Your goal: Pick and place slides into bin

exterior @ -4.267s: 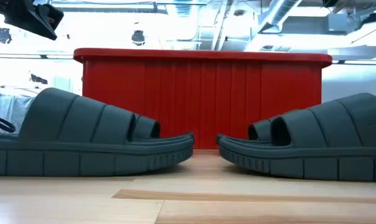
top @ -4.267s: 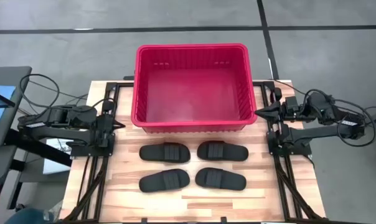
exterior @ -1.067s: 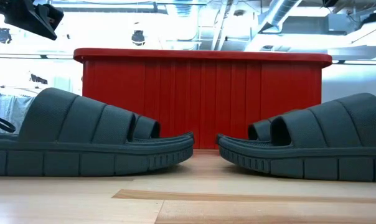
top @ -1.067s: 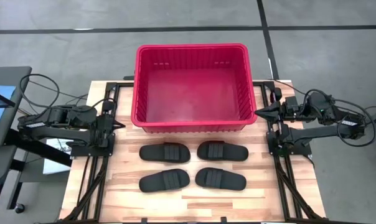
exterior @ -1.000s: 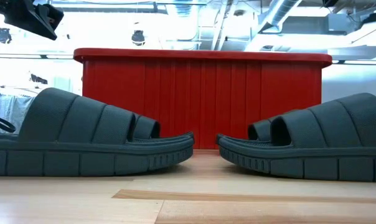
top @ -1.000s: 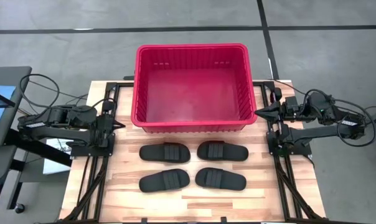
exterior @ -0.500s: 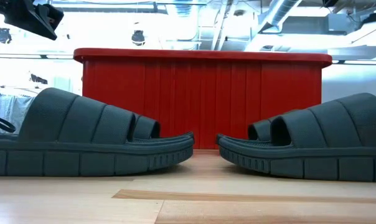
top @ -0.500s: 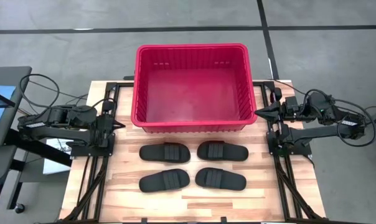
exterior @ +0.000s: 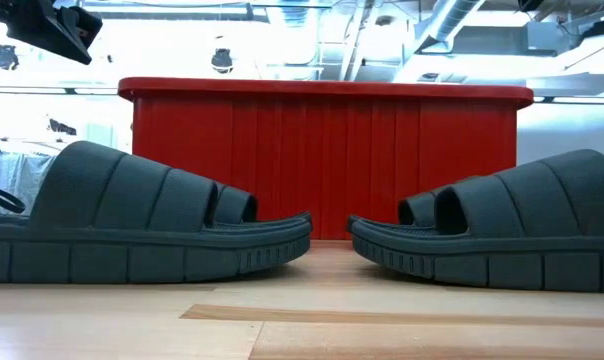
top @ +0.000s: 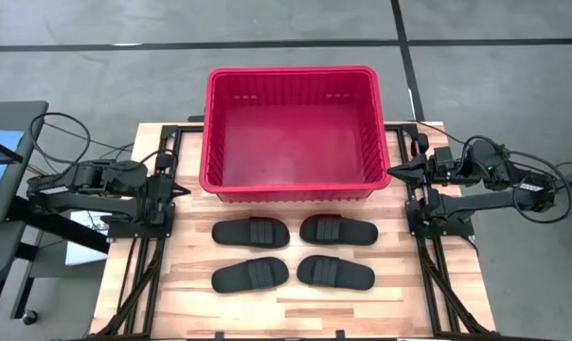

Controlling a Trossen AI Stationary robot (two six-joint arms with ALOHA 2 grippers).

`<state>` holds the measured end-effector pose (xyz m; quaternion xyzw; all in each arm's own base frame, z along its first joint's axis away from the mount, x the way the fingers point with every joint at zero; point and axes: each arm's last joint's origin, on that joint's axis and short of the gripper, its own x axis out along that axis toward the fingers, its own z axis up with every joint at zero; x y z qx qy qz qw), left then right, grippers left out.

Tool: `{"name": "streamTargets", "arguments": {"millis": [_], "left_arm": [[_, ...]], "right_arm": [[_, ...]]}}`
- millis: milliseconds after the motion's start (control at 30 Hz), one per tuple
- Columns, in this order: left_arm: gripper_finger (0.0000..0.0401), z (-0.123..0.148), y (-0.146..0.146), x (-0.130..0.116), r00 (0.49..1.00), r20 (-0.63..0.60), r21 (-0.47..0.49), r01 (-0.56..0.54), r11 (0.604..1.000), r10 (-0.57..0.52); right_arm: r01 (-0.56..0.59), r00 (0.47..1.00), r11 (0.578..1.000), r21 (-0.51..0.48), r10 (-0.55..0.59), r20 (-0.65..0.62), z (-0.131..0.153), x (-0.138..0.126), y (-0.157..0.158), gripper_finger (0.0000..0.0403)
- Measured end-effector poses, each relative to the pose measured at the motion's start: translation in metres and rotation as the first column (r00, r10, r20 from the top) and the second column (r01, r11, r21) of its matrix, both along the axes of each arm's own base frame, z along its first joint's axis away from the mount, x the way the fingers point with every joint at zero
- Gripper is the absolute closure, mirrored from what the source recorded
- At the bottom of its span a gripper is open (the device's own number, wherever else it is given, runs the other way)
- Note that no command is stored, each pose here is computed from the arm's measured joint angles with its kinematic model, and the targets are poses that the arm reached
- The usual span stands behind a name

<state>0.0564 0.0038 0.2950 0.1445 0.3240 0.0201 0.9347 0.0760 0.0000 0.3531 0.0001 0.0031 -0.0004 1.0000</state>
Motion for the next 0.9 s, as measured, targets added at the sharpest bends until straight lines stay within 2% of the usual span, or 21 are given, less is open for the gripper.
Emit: {"name": "streamTargets", "arguments": {"millis": [600, 767, 900], "left_arm": [[0.0401, 0.0000, 0.0000, 0.0000, 1.000, 0.000, -0.001, 0.000, 1.000, 0.000], [0.0401, 0.0007, -0.0006, 0.0007, 0.999, 0.018, -0.078, -0.030, 0.997, 0.032], [0.0401, 0.0008, -0.0006, 0.0008, 0.999, 0.022, -0.097, -0.046, 0.994, 0.049]], "right_arm": [[0.000, 1.000, 1.000, 0.000, 0.000, -0.001, -0.0001, 0.0001, 0.0000, 0.0403], [0.000, 1.000, 1.000, 0.000, 0.000, 0.000, -0.0001, 0.0001, 0.0000, 0.0403], [0.000, 1.000, 1.000, 0.000, 0.000, 0.000, 0.0000, 0.0001, 0.0000, 0.0403]]}}
